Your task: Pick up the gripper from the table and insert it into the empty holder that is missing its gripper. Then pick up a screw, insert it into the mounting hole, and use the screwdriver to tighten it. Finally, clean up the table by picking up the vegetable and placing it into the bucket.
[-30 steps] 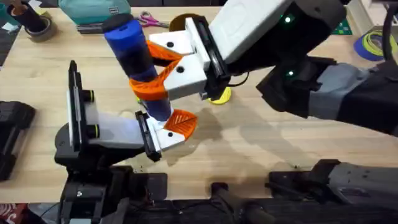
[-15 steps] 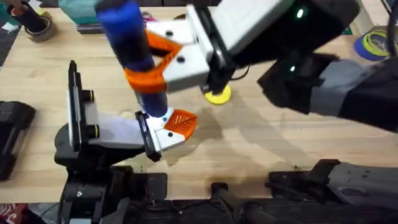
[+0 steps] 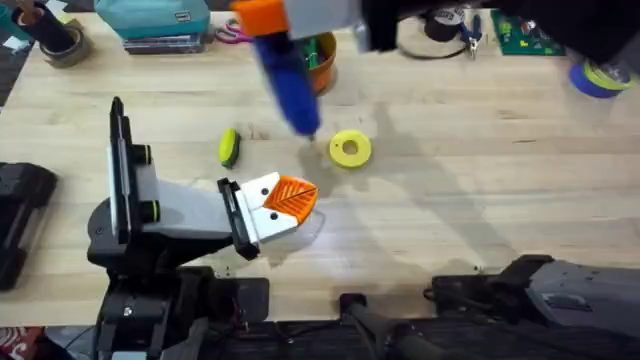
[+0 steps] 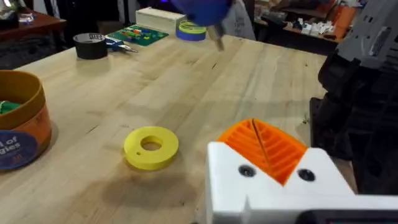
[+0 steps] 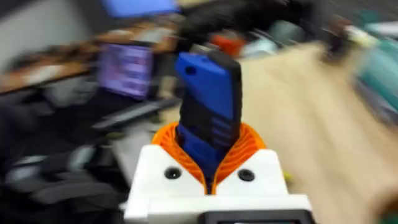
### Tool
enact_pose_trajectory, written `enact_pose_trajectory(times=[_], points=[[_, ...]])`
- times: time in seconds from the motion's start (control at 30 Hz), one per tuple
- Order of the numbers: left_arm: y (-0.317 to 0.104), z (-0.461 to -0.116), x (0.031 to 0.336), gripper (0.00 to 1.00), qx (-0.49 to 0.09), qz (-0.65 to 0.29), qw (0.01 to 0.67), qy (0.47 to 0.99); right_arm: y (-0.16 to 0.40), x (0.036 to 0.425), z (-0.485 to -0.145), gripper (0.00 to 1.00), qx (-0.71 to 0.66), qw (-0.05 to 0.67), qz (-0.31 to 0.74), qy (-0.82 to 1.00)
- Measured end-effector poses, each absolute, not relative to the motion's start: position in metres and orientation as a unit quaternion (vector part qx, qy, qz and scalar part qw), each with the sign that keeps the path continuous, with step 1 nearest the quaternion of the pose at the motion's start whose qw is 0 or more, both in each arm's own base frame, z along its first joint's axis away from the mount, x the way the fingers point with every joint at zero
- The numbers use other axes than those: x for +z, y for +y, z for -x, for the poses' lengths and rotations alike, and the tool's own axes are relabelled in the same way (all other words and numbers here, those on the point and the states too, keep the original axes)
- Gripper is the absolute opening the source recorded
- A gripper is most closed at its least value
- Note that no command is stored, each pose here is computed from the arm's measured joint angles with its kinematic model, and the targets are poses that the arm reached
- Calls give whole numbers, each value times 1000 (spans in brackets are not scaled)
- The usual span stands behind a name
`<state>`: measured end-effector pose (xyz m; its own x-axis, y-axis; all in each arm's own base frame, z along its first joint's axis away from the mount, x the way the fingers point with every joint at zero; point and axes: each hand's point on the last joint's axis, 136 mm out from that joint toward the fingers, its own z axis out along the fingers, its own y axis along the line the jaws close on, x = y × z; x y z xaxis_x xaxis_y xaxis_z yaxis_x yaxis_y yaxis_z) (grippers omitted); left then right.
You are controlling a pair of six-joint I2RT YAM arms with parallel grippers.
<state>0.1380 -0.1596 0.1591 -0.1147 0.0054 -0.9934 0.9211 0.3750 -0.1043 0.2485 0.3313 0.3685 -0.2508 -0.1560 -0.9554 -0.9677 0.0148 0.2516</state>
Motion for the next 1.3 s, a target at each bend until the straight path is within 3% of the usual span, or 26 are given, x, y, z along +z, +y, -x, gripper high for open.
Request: enact_pose_trajectory(times=[0.23, 0.33, 0.7, 1.03, 1.3], points=[[-160, -138, 159, 5, -415, -374, 551, 620, 279, 359, -313, 22, 294, 474, 482, 676], [-160, -138, 159, 5, -415, -374, 551, 620, 253, 342, -330, 22, 213, 474, 499, 693], [-160, -138, 159, 5, -415, -374, 551, 620, 154, 253, -350, 22, -12, 341, 622, 705], [-160, -138, 159, 5, -415, -374, 551, 620, 94, 128, -339, 22, -56, 214, 672, 707], [-160, -138, 159, 5, -415, -374, 551, 620, 66, 82, -331, 22, -62, 182, 680, 707]])
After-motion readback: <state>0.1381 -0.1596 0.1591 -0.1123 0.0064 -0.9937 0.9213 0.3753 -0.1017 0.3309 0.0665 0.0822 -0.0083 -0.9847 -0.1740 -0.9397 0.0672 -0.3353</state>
